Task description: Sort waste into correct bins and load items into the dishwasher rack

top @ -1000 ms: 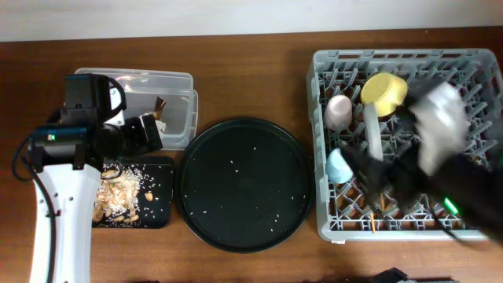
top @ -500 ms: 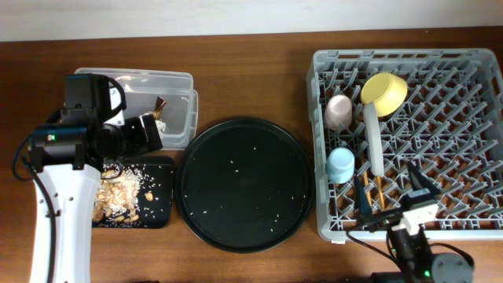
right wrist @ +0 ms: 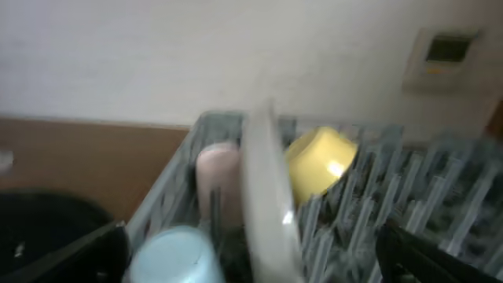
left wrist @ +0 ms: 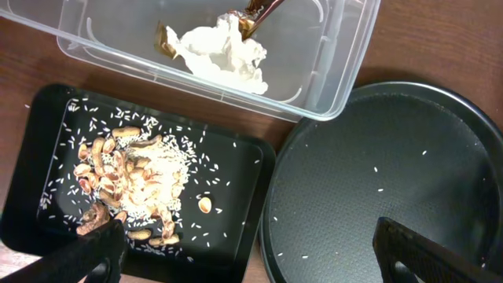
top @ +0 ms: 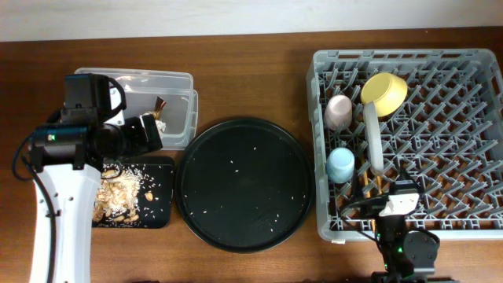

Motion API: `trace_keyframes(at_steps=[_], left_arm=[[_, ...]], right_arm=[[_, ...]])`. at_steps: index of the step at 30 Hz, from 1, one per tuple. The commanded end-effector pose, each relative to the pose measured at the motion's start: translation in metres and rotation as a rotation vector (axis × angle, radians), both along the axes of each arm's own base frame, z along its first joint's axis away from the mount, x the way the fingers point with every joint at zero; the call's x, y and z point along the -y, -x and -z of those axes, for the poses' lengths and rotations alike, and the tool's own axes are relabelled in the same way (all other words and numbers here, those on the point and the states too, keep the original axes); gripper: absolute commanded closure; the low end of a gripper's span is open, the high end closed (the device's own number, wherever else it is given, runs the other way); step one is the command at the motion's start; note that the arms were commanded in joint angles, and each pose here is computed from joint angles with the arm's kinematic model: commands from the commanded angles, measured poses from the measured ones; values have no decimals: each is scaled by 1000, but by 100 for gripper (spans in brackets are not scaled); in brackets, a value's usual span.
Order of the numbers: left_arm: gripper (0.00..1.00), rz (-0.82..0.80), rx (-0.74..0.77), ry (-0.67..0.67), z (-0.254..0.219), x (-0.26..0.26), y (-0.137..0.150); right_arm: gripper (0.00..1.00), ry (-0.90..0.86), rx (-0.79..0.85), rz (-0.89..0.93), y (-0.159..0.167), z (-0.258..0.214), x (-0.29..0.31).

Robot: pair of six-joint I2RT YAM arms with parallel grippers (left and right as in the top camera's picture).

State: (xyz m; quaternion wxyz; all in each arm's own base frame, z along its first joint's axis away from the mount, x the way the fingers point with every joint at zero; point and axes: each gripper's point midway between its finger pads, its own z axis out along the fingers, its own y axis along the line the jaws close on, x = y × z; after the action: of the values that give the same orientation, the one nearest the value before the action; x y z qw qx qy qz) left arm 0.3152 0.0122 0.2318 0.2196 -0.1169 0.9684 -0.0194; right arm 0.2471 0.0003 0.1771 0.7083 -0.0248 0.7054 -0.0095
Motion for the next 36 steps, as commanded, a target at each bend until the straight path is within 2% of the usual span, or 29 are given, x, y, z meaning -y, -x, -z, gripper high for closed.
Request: trace_keyframes(at_steps=[1, 3, 7, 14, 19, 36], left_arm=[[1, 8, 7, -1, -2, 0, -1], [1, 7, 7, -1, -2, 0, -1], [1, 8, 7, -1, -2, 0, -1], [1, 8, 7, -1, -2, 0, -1], [1, 8, 7, -1, -2, 0, -1], [1, 8, 7, -1, -2, 0, -1]], right_arm=[[2, -22, 238, 61, 8, -57, 11], [2, -21, 219, 45, 7, -52, 8], [2, -3, -82, 47, 1, 21, 9], [2, -5, -81, 53, 1, 21, 7], [2, -109, -80, 63, 1, 21, 8], [2, -109, -81, 60, 1, 21, 8]])
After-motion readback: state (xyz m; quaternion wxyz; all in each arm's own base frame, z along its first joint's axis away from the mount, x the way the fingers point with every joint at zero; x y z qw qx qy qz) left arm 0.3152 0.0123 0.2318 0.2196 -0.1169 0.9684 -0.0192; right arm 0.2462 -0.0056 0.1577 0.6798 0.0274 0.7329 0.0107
